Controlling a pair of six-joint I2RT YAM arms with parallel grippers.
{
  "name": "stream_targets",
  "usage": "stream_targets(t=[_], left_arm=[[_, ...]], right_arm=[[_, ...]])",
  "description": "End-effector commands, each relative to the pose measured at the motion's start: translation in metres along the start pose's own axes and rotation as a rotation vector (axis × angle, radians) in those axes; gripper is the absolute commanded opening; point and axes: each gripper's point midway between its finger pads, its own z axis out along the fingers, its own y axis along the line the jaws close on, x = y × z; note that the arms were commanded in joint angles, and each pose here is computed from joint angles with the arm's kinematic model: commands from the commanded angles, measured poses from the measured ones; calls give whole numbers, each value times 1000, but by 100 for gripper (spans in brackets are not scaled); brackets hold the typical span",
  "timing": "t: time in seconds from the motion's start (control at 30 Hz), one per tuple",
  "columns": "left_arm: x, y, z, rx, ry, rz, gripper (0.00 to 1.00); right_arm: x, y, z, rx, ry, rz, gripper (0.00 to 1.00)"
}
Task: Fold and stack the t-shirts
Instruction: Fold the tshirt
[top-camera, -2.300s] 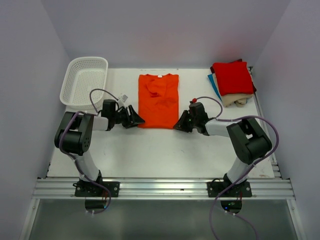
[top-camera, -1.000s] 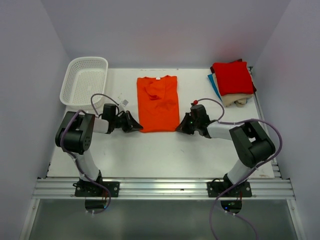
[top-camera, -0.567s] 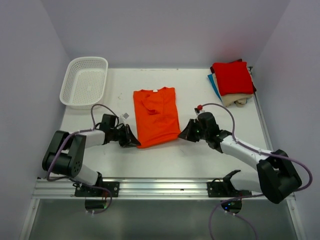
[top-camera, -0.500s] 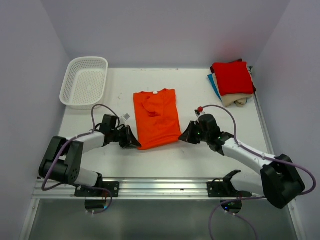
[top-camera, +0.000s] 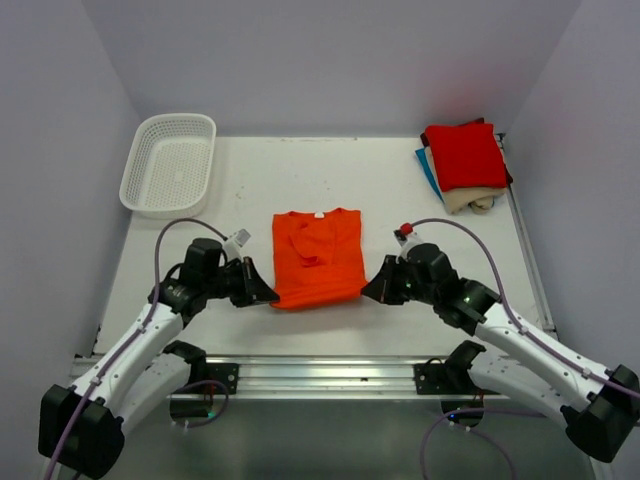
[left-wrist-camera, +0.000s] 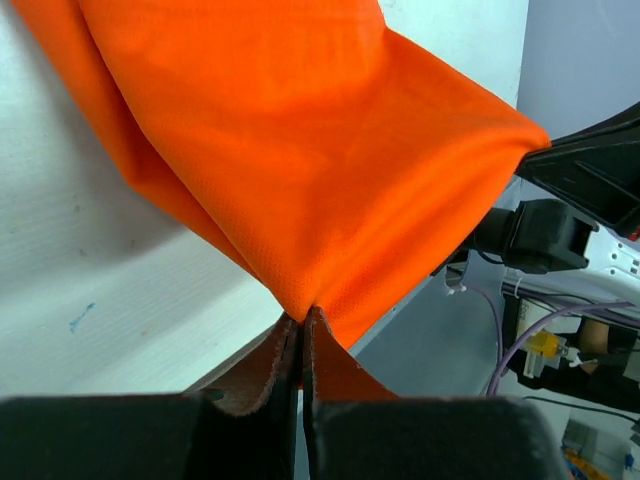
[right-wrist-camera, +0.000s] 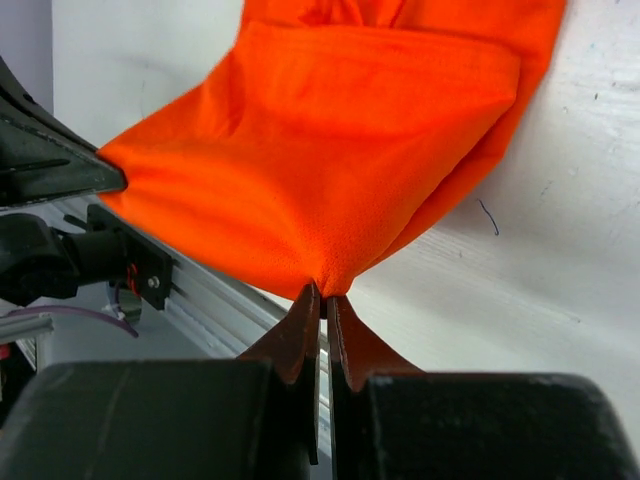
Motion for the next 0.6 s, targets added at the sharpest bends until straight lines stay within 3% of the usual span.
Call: stream_targets(t=[0.0,0.3,0.57], left_arm=[[-23,-15,-11,-19,-87,7,6],[-127,-38,0,-89,-261,199,6],[-224,-22,13,-117,-353,180,5]], right_arm=[[-31,14,-16,26,-77,-49,0],[-105,25,15,170,-199,-196,0],[-176,13,58,239,-272,-198,0]])
